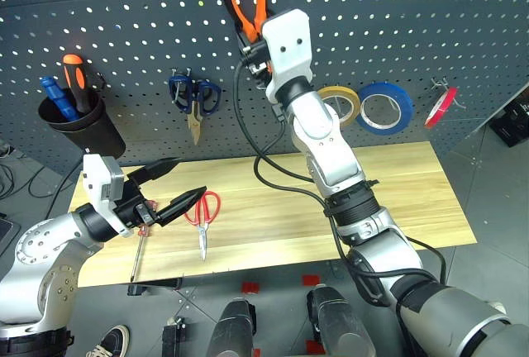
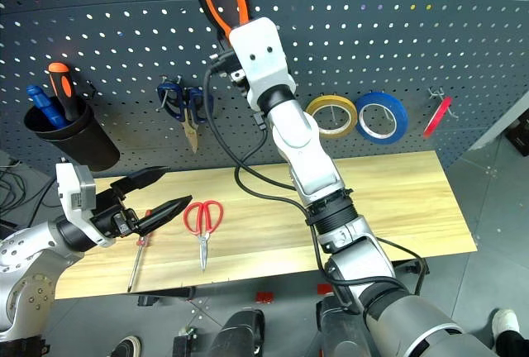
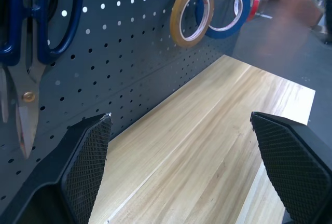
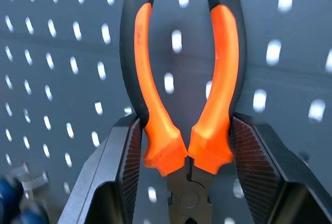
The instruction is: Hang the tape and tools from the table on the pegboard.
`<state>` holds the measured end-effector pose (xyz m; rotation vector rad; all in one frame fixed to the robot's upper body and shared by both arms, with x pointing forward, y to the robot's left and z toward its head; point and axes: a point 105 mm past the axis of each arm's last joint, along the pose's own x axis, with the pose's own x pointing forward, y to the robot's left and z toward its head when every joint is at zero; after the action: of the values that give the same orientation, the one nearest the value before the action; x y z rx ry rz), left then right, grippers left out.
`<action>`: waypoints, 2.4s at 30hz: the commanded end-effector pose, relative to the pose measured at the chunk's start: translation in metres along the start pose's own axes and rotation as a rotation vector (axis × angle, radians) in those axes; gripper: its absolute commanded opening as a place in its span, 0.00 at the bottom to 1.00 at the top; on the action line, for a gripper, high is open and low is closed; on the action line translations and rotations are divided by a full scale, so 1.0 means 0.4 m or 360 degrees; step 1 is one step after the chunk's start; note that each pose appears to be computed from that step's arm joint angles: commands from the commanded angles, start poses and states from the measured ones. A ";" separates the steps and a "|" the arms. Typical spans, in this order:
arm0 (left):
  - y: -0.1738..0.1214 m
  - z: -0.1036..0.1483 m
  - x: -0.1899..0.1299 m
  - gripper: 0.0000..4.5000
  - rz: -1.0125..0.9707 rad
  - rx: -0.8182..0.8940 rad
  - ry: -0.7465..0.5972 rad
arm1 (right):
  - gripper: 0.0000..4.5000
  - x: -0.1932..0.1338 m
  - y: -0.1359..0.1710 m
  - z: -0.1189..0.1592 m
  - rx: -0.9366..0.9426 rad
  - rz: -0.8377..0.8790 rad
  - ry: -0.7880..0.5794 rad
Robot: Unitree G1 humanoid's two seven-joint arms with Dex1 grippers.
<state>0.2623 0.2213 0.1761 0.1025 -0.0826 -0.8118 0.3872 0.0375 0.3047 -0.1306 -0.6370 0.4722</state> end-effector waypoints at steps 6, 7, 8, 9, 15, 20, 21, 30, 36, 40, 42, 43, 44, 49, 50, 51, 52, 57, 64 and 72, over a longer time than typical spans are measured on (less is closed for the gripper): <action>-0.015 0.021 0.033 1.00 -0.0044 0.0027 -0.0063 | 0.50 -0.063 0.004 -0.083 -0.0159 0.0001 0.0052; -0.015 0.021 0.035 1.00 -0.0044 0.0031 -0.0064 | 0.50 -0.066 0.001 -0.086 -0.0170 -0.0003 0.0057; -0.015 0.020 0.036 1.00 -0.0044 0.0035 -0.0064 | 0.49 -0.067 -0.001 -0.088 -0.0179 -0.0007 0.0064; -0.014 0.018 0.038 1.00 -0.0042 0.0038 -0.0062 | 0.49 -0.071 -0.003 -0.096 -0.0176 -0.0010 0.0092; -0.013 0.001 0.044 1.00 -0.0012 0.0031 -0.0046 | 0.70 -0.103 0.009 -0.142 -0.0040 0.0050 0.0281; -0.010 -0.025 0.044 1.00 0.0057 -0.0004 -0.0001 | 0.99 -0.140 0.017 -0.144 0.0055 0.0187 0.0379; -0.008 -0.030 0.043 1.00 0.0079 -0.0015 0.0011 | 0.99 -0.151 0.011 -0.140 0.0056 0.0208 0.0394; -0.023 -0.251 -0.050 1.00 0.0564 -0.0397 0.0771 | 0.99 -0.417 0.086 -0.092 0.0455 0.0949 0.0750; -0.020 -0.325 -0.044 1.00 0.0872 -0.0428 0.0919 | 0.99 -0.521 0.111 -0.090 0.0544 0.1133 0.1004; -0.004 -0.373 -0.025 1.00 0.1033 -0.0411 0.1074 | 0.99 -0.540 0.113 -0.096 0.0497 0.1196 0.1097; 0.004 -0.385 -0.003 1.00 0.1063 -0.0443 0.1086 | 0.99 -0.539 0.108 -0.097 0.0478 0.1198 0.1110; 0.006 -0.394 0.006 1.00 0.1068 -0.0479 0.1092 | 0.99 -0.537 0.106 -0.096 0.0474 0.1199 0.1110; 0.009 -0.400 0.014 1.00 0.1084 -0.0491 0.1093 | 0.99 -0.535 0.106 -0.095 0.0471 0.1200 0.1108; 0.000 -0.441 0.043 1.00 0.1079 -0.0528 0.1175 | 0.99 -0.525 0.109 -0.080 0.0471 0.1226 0.1082; -0.003 -0.450 0.044 1.00 0.1074 -0.0540 0.1197 | 0.99 -0.524 0.109 -0.077 0.0480 0.1229 0.1080; -0.005 -0.459 0.042 1.00 0.1075 -0.0556 0.1220 | 0.99 -0.524 0.110 -0.073 0.0495 0.1230 0.1079; -0.003 -0.469 0.036 1.00 0.1108 -0.0573 0.1240 | 0.99 -0.524 0.110 -0.069 0.0525 0.1234 0.1081; -0.008 -0.509 0.003 0.91 0.1191 -0.0634 0.1351 | 1.00 -0.518 0.095 -0.058 0.0625 0.1208 0.1104; -0.007 -0.540 0.009 0.46 0.1204 -0.0699 0.1389 | 1.00 -0.514 0.069 -0.056 0.0613 0.1188 0.1146; -0.017 -0.554 0.008 0.07 0.1152 -0.0732 0.1391 | 1.00 -0.516 0.059 -0.059 0.0458 0.1210 0.1171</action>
<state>0.3059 0.2268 -0.0151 -0.0077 0.7281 0.0048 0.2534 -0.0415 0.1577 -0.2216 0.3019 1.1418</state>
